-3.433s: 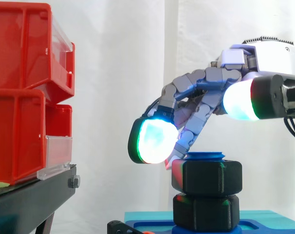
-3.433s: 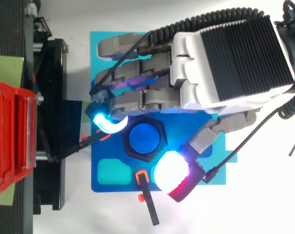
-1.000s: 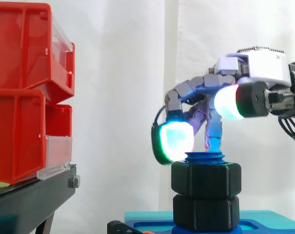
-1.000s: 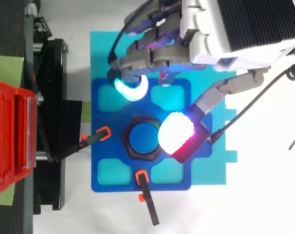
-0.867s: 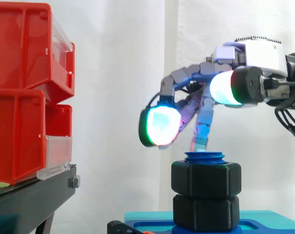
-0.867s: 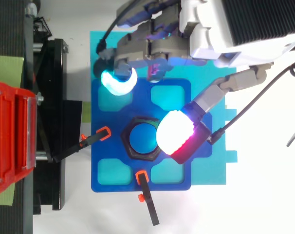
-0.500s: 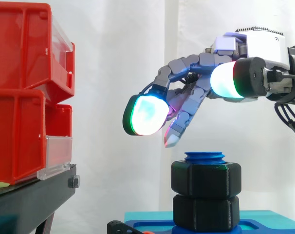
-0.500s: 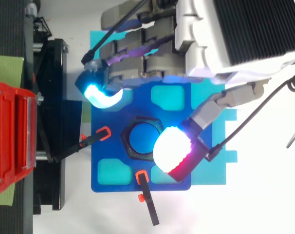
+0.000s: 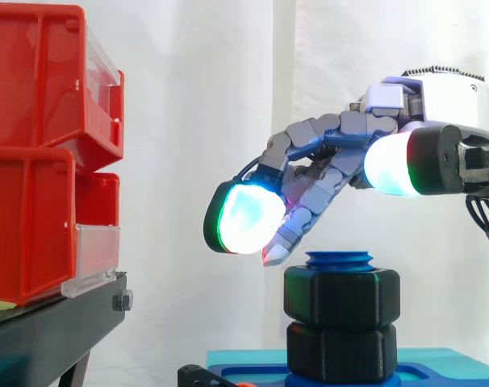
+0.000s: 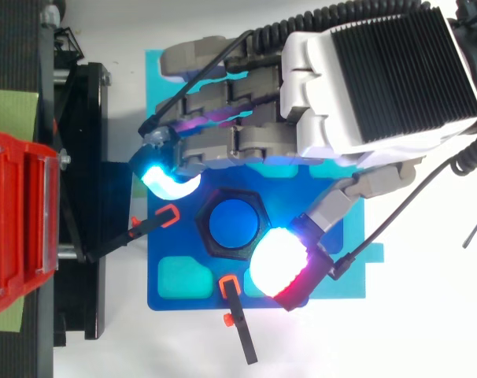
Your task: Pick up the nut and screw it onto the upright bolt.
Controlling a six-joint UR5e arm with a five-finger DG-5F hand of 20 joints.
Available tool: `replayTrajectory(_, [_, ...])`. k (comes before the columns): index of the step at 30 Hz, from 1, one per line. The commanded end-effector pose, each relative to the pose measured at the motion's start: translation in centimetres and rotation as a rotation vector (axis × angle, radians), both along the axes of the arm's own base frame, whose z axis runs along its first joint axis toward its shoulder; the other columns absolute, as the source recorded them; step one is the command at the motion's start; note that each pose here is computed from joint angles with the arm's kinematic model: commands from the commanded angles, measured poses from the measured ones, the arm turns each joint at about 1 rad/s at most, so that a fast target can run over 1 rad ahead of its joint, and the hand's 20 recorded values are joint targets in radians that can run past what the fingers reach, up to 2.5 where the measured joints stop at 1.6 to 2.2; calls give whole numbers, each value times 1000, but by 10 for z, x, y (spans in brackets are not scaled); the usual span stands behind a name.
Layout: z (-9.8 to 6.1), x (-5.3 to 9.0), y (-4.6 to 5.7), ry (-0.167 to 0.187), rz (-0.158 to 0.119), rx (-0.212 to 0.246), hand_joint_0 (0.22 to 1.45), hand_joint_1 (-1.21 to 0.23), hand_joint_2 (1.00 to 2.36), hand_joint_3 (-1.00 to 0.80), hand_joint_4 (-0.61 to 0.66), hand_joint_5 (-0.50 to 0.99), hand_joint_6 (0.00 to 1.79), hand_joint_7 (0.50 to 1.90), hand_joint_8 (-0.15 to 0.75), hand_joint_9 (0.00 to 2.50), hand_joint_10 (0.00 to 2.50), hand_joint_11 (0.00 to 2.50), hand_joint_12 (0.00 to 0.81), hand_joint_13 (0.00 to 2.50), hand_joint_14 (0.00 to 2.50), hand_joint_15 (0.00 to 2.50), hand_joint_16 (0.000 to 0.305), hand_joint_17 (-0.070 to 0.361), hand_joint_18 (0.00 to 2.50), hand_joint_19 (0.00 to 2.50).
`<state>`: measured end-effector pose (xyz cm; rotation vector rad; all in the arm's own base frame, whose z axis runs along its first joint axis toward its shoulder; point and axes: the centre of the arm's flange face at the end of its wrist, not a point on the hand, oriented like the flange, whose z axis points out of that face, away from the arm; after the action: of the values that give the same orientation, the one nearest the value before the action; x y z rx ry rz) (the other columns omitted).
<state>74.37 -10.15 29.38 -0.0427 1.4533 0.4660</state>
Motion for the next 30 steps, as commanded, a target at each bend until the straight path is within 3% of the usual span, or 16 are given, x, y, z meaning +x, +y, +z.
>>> replayTrajectory(1, [0, 0, 0, 0, -1, -1, 482, -306, 1000, -500, 190, -125, 502, 699, 232, 829, 0, 0, 313, 500, 0, 0, 38, 85, 130, 0])
replayTrajectory(14, [-9, -4, -2, 15, -10, -2, 479, -288, 1000, -500, 203, -111, 502, 741, 240, 784, 0, 0, 315, 447, 0, 0, 38, 85, 47, 0])
replayTrajectory(19, [-17, -7, -2, 26, -9, -2, 490, -286, 1000, -500, 256, -73, 504, 886, 248, 831, 0, 0, 311, 486, 0, 0, 36, 82, 85, 0])
replayTrajectory(24, [-24, -8, 0, -1, -9, 0, 499, -292, 1000, -500, 275, -45, 504, 980, 249, 876, 0, 0, 308, 527, 0, 0, 35, 79, 119, 0])
replayTrajectory(30, [-27, -9, -3, -4, -13, 2, 509, -295, 1000, -500, 241, -10, 505, 1100, 257, 939, 0, 0, 297, 569, 0, 0, 34, 76, 164, 0])
